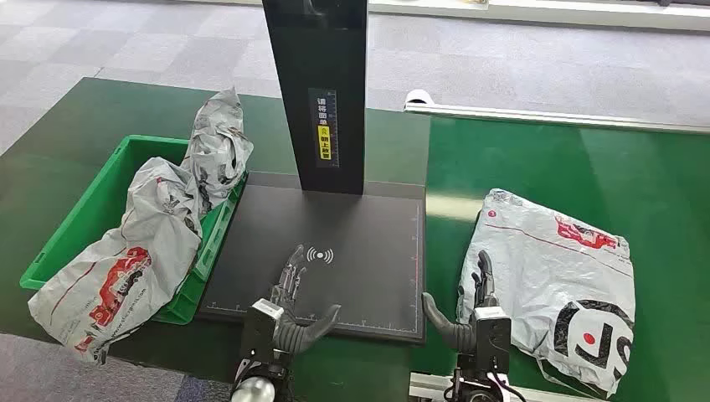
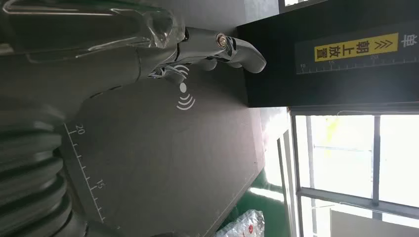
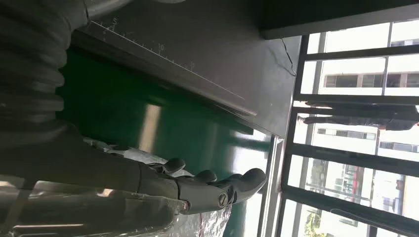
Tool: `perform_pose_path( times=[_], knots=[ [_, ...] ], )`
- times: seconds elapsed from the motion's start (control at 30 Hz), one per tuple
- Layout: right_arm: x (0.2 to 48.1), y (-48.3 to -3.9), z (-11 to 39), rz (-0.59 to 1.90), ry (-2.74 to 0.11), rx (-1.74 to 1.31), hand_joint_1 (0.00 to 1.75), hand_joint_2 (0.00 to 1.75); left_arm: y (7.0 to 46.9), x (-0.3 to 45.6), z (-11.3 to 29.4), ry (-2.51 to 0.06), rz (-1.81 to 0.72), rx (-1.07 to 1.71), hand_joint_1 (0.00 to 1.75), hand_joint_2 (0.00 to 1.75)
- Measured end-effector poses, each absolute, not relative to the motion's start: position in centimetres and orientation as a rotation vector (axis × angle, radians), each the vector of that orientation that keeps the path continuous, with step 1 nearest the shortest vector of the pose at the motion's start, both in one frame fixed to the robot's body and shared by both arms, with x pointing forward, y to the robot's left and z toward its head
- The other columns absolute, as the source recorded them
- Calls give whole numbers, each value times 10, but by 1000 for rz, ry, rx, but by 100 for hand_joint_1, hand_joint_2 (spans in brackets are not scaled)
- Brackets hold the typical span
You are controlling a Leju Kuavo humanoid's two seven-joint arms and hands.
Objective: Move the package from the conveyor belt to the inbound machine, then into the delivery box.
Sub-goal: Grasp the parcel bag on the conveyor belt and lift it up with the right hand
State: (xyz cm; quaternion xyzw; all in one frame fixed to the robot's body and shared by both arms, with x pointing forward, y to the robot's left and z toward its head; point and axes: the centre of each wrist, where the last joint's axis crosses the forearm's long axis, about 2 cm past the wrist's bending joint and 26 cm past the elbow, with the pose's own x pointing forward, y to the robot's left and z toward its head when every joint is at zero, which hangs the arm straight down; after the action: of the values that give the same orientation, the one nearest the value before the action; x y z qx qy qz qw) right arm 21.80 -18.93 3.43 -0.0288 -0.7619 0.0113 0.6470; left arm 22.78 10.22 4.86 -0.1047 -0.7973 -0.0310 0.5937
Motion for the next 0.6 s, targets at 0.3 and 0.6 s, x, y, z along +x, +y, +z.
perform_pose_path(
  times=[0.3,0.6],
  knots=[
    [218,-186,29,40,-1720,-63,0,175,102,229,49,-1858,-68,-244,0,175],
    [216,-187,25,42,-1697,-57,0,175,102,228,48,-1861,-94,-259,0,175]
  ],
)
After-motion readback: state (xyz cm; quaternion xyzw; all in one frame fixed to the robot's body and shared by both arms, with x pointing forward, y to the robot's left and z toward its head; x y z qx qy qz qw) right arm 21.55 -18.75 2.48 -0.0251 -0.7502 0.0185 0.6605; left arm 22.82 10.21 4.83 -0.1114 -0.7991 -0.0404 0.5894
